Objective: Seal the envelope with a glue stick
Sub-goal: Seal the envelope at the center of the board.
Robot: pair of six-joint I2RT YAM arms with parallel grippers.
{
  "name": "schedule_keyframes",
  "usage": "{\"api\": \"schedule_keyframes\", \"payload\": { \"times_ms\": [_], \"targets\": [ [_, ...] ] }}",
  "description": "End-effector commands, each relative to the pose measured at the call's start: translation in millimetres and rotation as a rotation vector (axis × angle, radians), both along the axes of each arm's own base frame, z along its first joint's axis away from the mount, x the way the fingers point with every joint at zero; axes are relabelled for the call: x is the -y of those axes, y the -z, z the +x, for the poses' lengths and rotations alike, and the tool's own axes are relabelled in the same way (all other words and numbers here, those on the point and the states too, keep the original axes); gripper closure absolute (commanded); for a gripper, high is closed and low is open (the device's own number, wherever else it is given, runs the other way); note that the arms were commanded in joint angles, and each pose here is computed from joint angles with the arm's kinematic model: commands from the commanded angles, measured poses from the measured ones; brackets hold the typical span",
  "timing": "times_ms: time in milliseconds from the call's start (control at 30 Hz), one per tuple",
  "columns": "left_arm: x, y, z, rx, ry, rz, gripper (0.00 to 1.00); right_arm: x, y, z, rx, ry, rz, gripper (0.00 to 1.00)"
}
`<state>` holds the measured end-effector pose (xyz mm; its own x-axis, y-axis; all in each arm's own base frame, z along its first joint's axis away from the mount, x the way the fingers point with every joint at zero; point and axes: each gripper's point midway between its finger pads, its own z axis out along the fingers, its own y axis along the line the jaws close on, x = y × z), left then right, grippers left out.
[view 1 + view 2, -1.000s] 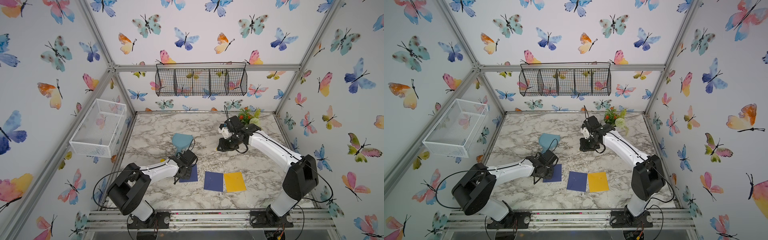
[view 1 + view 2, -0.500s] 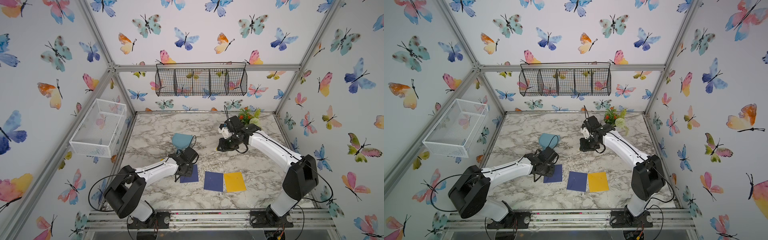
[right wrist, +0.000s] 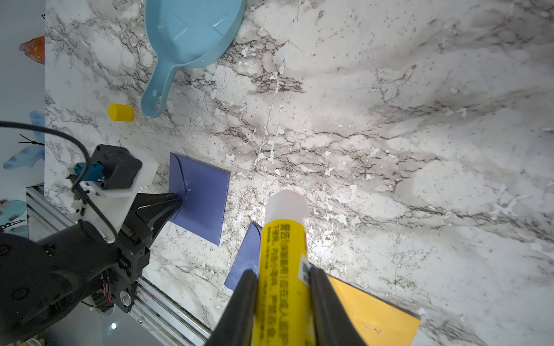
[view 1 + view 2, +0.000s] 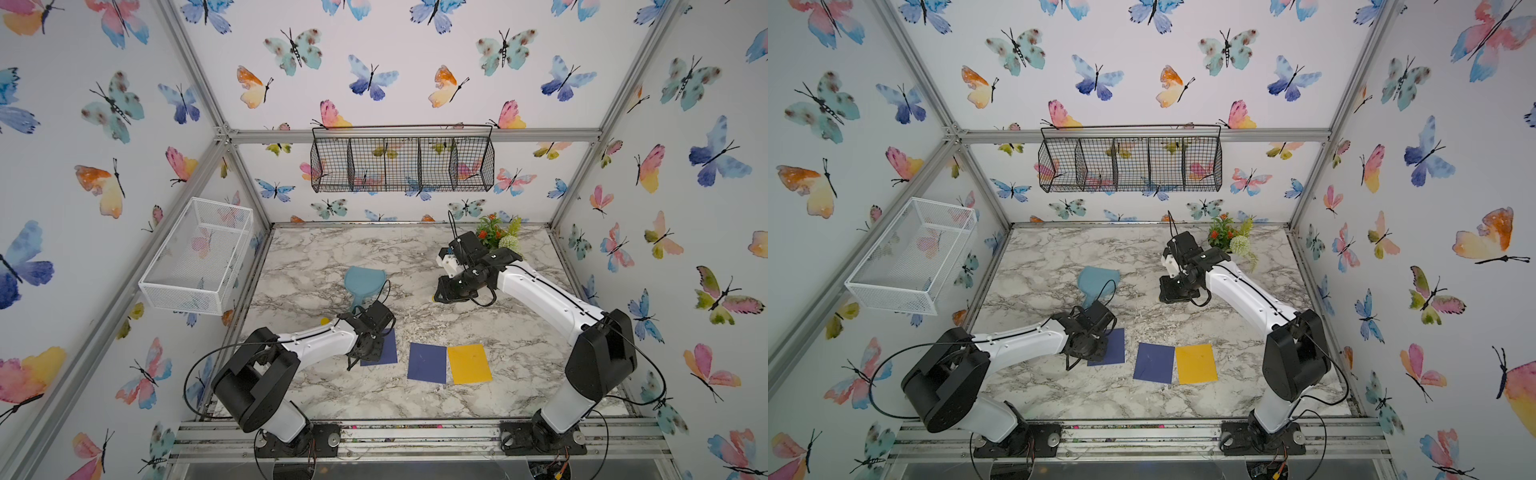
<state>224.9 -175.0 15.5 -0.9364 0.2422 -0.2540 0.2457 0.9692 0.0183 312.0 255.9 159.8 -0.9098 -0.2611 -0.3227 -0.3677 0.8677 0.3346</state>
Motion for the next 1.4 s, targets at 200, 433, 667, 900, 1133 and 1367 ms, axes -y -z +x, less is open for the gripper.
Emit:
{"api": "schedule_keyframes", "payload": {
  "times_ms": [200,433,667,900,1133,1367],
  "targets": [
    [-6,20,-10,-0.052,0.008,0.04,0.83,4,-1,-6,-0.022,-0.012,-0.008,0.98],
    [4,-21,19,0.071,0.018,0.021,0.83,3,-4,-4,-0.015,-0.015,-0.002,0.98],
    [9,-28,36,0.091,0.027,0.007,0.83,3,-3,-4,-0.017,-0.014,-0.004,0.98],
    [6,-17,39,0.083,0.018,0.032,0.84,5,-3,-5,-0.016,-0.012,-0.013,0.98],
    [-1,-6,37,0.066,0.017,0.073,0.84,5,-3,-5,-0.018,-0.015,-0.015,0.98],
    [-5,11,30,0.032,0.017,0.085,0.83,5,-1,-5,-0.023,-0.016,-0.017,0.98]
  ]
}}
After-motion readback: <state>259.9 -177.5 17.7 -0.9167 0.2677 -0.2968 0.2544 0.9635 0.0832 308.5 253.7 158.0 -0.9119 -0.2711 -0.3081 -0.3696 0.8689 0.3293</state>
